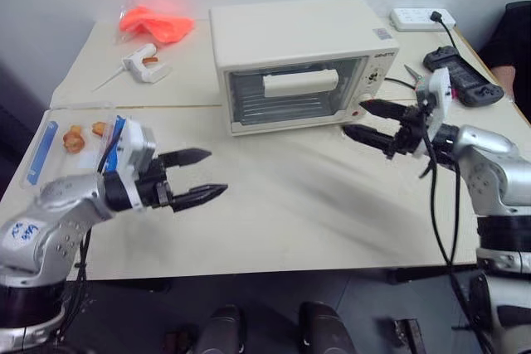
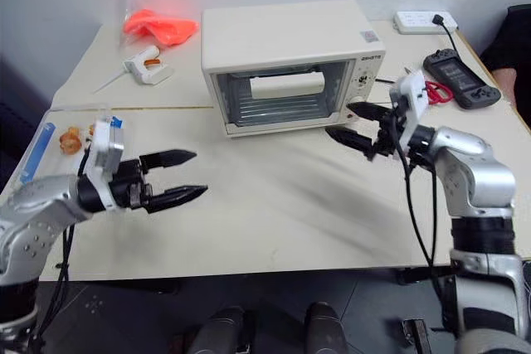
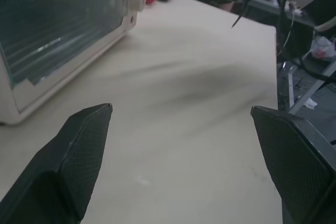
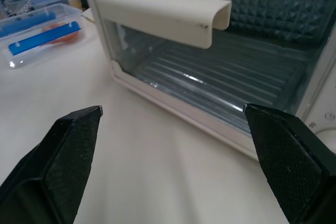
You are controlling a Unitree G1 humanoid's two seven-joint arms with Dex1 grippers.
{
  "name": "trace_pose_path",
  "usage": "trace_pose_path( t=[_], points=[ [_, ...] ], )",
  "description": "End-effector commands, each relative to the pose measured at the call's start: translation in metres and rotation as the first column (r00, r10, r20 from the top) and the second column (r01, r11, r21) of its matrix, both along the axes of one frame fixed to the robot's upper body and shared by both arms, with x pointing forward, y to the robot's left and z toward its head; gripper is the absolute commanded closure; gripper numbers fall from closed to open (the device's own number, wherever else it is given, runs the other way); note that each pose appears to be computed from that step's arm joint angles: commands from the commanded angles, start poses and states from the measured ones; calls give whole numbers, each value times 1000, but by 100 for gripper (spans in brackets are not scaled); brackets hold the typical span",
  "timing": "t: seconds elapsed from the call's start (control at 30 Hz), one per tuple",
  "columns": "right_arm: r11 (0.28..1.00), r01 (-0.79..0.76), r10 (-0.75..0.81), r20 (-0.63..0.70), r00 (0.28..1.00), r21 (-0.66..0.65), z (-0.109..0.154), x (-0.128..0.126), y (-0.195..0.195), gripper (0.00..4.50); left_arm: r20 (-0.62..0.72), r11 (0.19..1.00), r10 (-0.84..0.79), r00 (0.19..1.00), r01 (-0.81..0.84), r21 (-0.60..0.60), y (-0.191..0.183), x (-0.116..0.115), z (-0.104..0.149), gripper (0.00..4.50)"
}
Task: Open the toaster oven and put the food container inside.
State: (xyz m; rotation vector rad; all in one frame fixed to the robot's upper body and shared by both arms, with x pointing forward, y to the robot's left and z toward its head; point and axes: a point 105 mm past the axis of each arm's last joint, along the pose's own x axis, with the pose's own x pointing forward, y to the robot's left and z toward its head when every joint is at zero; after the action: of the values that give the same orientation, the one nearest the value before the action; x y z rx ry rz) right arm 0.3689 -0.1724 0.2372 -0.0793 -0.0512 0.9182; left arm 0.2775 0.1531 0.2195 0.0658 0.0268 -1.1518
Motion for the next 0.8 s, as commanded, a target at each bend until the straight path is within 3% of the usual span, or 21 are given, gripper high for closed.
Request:
trace_pose_path(
  t=[0.03, 0.43, 0.8],
  points=[
    [1000, -15, 16, 51, 999, -20, 8, 7, 8, 1, 43, 998, -56, 998, 56, -1, -7, 4, 19, 0],
    [995, -100, 100, 118, 988, -5, 28, 19, 41, 1, 123, 994, -108, 987, 106, 17, -27, 19, 33, 0],
    [953, -302, 298, 130, 946, 13, 27, -23, 61, 1, 173, 998, -61, 983, 63, -8, -25, 33, 44, 0]
  ],
)
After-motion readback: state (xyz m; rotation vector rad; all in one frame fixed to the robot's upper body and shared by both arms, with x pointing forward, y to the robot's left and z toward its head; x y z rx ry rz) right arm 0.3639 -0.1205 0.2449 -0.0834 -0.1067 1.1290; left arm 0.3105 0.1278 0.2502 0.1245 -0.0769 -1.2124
